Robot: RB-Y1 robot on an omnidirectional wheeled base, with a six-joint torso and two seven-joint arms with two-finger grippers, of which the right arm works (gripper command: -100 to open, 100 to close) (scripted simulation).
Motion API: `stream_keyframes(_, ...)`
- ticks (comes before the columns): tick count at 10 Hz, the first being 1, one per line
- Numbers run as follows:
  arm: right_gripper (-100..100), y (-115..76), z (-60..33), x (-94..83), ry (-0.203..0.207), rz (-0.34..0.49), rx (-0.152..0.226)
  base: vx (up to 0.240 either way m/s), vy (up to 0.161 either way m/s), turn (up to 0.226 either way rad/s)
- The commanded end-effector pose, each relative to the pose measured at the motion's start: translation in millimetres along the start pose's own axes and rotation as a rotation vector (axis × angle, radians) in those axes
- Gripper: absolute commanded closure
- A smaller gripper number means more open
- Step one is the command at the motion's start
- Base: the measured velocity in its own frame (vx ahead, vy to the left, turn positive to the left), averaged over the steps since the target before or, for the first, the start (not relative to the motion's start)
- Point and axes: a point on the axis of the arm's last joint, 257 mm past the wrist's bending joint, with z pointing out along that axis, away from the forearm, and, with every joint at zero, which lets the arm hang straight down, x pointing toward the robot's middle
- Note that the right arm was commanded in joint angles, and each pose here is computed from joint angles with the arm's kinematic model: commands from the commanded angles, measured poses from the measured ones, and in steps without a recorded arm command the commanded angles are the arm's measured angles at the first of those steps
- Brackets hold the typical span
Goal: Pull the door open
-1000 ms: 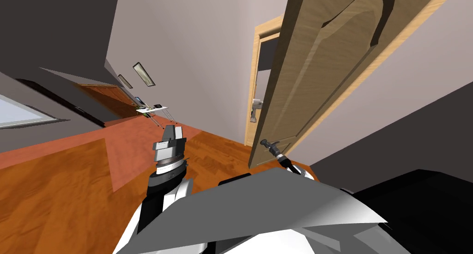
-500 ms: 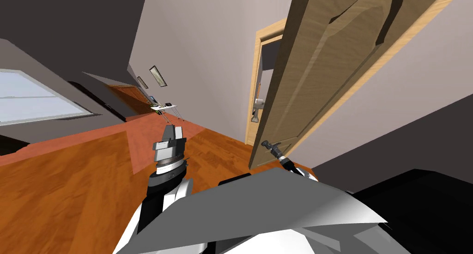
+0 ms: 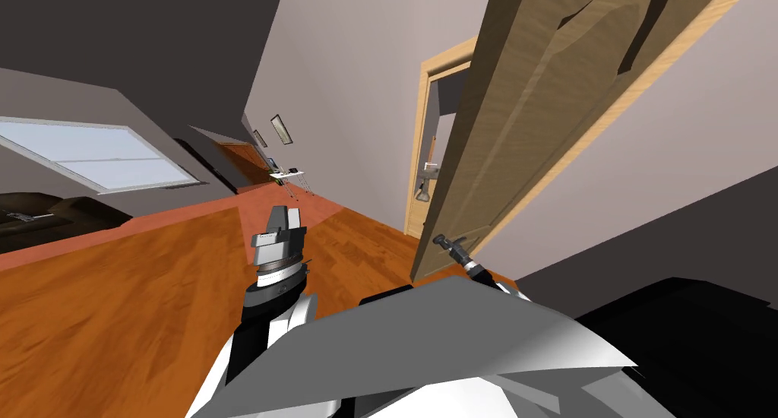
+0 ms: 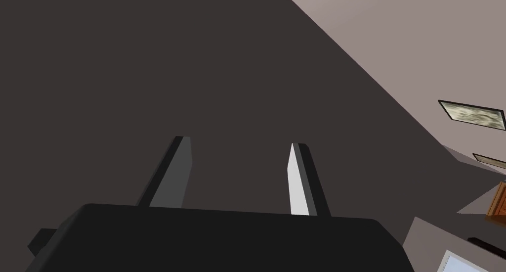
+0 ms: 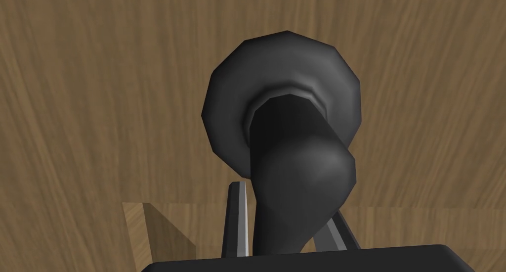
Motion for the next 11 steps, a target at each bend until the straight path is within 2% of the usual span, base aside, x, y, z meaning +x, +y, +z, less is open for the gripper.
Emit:
stream_keyframes(1, 100, 1.6, -6.8, -3.0, 0.006, -0.003, -0.005, -0.145, -0.048, 0.096)
stream_keyframes(2, 100, 2.0, -11.4, -3.7, 0.011, -0.004, -0.005, -0.145, -0.043, 0.117)
stream_keyframes(3, 100, 0.7, -9.4, -1.7, 0.007, -0.001, 0.0, -0.061, -0.023, 0.023)
stream_keyframes(4, 100, -0.3, -14.9, -2.0, 0.011, 0.0, 0.001, -0.103, -0.058, 0.175)
stream_keyframes(11, 100, 0.6, -34.4, -6.0, 0.025, -0.002, -0.005, -0.204, -0.08, 0.175)
